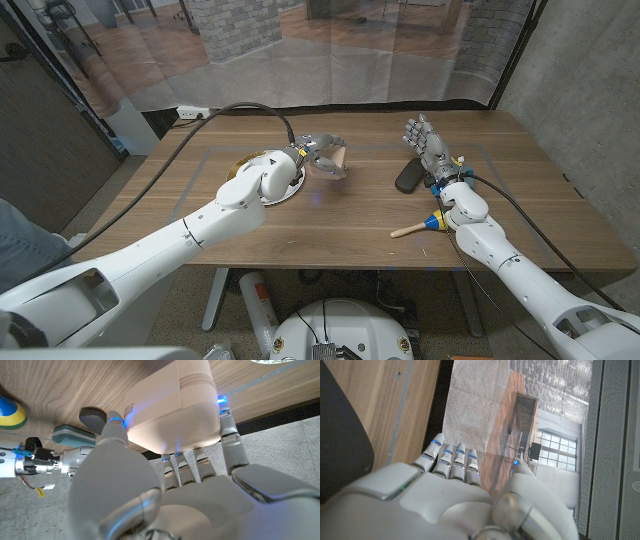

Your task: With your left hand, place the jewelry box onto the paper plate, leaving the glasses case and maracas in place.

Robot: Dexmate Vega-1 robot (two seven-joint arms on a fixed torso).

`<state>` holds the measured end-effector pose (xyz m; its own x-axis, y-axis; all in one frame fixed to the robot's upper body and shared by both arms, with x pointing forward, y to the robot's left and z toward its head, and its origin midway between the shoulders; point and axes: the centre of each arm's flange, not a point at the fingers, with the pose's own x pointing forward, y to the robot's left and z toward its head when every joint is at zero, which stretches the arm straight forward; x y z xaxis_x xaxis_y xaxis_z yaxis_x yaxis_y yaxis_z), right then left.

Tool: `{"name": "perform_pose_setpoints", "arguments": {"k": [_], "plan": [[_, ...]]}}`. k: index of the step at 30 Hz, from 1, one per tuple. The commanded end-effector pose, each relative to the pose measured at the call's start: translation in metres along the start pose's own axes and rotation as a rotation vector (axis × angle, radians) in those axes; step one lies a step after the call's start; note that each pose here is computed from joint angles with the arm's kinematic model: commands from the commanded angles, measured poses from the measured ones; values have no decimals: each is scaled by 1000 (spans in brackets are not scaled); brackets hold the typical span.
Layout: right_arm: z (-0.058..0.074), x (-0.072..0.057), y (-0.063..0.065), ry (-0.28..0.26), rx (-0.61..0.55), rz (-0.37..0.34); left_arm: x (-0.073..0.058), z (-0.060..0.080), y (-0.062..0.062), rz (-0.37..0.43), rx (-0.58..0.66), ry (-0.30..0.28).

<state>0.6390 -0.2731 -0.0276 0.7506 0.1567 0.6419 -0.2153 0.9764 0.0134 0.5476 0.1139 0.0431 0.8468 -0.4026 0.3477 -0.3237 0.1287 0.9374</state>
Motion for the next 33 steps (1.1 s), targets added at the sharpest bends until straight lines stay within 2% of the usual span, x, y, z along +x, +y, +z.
{"name": "perform_pose_setpoints", "arguments": {"k": [1, 9, 16, 33], "plan": [[-3, 0, 4, 10, 4, 8, -15, -2, 2, 15, 9, 14], [1, 1, 6, 9, -8, 22, -24, -3, 5, 23, 22, 34], [3, -1, 5, 13, -12, 25, -33, -10, 7, 30, 16, 57], [7, -7, 4, 8, -20, 13, -41, -32, 7, 42, -8, 104]]}}
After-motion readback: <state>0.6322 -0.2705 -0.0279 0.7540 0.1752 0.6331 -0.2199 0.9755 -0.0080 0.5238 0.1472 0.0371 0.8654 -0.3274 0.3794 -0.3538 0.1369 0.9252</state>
